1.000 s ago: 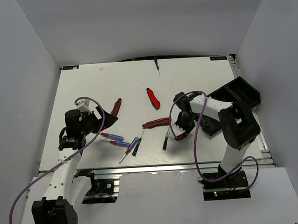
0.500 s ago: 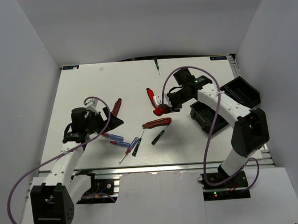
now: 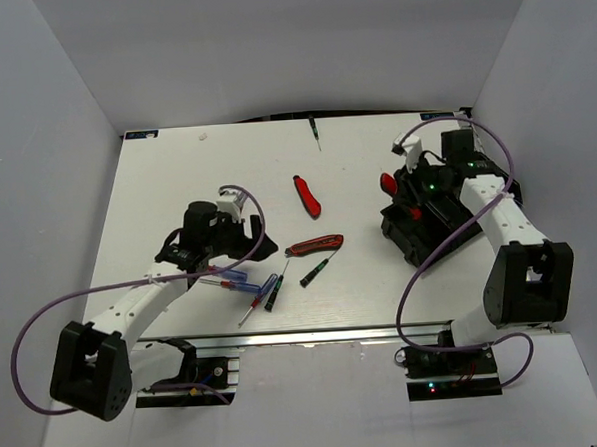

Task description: Sort the tools into containers

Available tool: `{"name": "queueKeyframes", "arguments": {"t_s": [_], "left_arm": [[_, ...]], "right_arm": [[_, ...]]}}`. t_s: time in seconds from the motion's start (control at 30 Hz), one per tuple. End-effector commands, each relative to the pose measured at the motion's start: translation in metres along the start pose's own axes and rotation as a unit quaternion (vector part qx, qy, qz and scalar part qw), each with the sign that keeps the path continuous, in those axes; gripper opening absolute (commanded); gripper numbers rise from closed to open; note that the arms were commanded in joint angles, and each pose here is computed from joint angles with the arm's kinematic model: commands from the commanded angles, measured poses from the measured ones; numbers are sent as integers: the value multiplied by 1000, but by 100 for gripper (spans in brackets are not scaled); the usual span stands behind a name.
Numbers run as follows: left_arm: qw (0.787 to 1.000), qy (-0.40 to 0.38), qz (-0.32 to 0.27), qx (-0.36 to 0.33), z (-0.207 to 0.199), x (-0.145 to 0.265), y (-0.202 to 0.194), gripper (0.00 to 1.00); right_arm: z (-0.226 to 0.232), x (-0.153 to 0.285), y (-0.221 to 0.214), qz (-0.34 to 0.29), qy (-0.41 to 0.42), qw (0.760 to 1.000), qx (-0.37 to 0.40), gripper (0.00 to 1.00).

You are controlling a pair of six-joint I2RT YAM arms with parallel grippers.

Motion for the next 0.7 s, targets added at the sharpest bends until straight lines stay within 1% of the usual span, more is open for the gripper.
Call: {"name": "queueKeyframes", "arguments": {"t_s": [0.0,0.07,0.1,0.13,0.17,0.23,0.27,0.33,0.37,0.4,0.43,0.47,0.5,0.57,0.6,0.67], "left_arm": [[996,-17,-32,-85,-11,-13,25,90],[993,-27,-30,-108,-19,-22,34,89],[991,-28,-16,-127,-17,-31,32,89],[990,-34,-18,-138,-21,-34,39,88],[987,-40,-12,-154,-25,-40,39,88],[985,-43,7,-169,-24,-52,36,88],[982,-50,11,-184,-29,-57,37,88],[976,-59,30,-206,-32,-70,31,87],[975,-62,31,-213,-35,-74,33,87],[973,-67,36,-216,-37,-78,32,84],[967,-74,50,-240,-35,-86,27,83],[964,-80,50,-247,-39,-90,30,81],[963,-82,55,-251,-40,-95,29,80],[957,-86,73,-266,-40,-105,22,77],[954,-89,72,-278,-42,-109,25,77],[947,-90,88,-295,-43,-117,18,75]], "right_arm": [[7,3,-17,15,-40,998,-51,22],[3,5,-25,14,-74,995,-68,26],[4,3,-34,21,-75,994,-82,28],[4,3,-39,23,-79,992,-93,31],[3,3,-41,26,-86,991,-96,42],[-1,6,-50,31,-97,989,-108,51],[-3,9,-51,30,-100,988,-111,62],[-2,13,-48,23,-91,990,-107,69],[-1,15,-44,13,-80,992,-101,74],[1,17,-41,8,-71,993,-97,76],[2,21,-36,0,-63,994,-87,78],[4,22,-31,-12,-40,996,-76,82],[5,25,-28,-15,-28,998,-54,84],[11,29,-25,-27,3,999,-38,86],[12,31,-23,-32,5,999,-25,86],[14,31,-23,-39,12,999,-24,86]]}}
Point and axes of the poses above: each gripper's point midway between its finger pads, its own x axis back along the fingers, its own z axis along the line the jaws close on, y = z × x, the point moved 10 cm from there along x, back along the fingers
